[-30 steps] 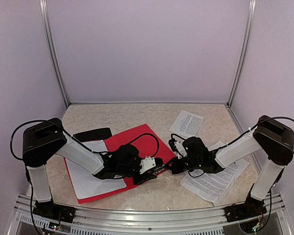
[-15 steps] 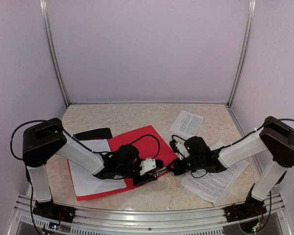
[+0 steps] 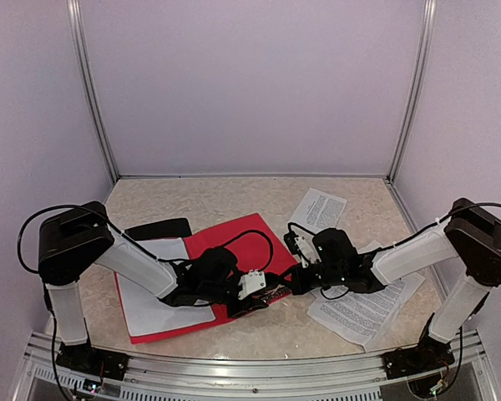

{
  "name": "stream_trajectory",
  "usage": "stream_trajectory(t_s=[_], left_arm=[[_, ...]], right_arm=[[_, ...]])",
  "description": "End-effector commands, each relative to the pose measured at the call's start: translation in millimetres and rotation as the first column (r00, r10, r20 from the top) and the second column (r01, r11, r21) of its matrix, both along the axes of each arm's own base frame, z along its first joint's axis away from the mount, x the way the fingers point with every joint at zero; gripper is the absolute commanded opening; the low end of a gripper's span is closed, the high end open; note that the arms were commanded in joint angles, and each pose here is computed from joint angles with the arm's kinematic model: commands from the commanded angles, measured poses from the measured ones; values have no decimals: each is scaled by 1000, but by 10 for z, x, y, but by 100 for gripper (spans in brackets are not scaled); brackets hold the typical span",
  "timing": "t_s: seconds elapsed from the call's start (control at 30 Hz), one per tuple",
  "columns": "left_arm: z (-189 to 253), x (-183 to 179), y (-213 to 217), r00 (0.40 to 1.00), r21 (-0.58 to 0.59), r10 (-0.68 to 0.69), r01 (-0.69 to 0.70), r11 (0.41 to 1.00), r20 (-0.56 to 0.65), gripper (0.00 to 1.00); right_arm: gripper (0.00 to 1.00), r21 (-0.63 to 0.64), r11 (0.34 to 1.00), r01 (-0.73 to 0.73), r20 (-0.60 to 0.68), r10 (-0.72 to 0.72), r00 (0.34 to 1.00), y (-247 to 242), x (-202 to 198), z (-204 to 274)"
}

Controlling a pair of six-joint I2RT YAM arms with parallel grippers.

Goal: Put the files into the folder
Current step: Open the spring clip on the folder at the center of the board.

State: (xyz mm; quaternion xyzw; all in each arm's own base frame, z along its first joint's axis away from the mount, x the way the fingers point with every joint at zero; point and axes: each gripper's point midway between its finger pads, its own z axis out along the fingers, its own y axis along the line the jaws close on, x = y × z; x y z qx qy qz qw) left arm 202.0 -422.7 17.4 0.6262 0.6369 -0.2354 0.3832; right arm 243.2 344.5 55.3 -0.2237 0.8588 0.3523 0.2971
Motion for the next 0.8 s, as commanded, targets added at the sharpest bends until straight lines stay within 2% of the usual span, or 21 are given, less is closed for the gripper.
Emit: stream_trajectory(t_s=[0.0,0.2,0.33,0.43,0.6,0.7,0.77], left_arm=[[-462,-488,166,989,136,-96,111,984,-109,0],[-365,-358,126,995,111,-36,46,993,-93,0],[-279,-289,107,996,92,-6,14,996,-85,2],[-237,-244,107,996,83,13,-6,996,-83,2],[-183,-250,101,997,66,0,5,998,-79,3],[-68,-260,84,997,30,-11,13,999,-75,10],[32,-227,62,998,5,-6,6,1000,-68,19]], right_arm=[[0,79,996,-37,41,34,999,115,-81,308],[0,81,995,-59,72,53,996,107,-262,546],[16,59,997,-49,89,44,995,52,-320,645],[36,63,998,-22,125,14,992,-9,-292,833],[44,-19,997,80,169,-76,983,-242,-178,917],[49,-104,976,189,160,-171,972,-488,-33,736],[50,-146,961,234,125,-217,968,-619,35,550]])
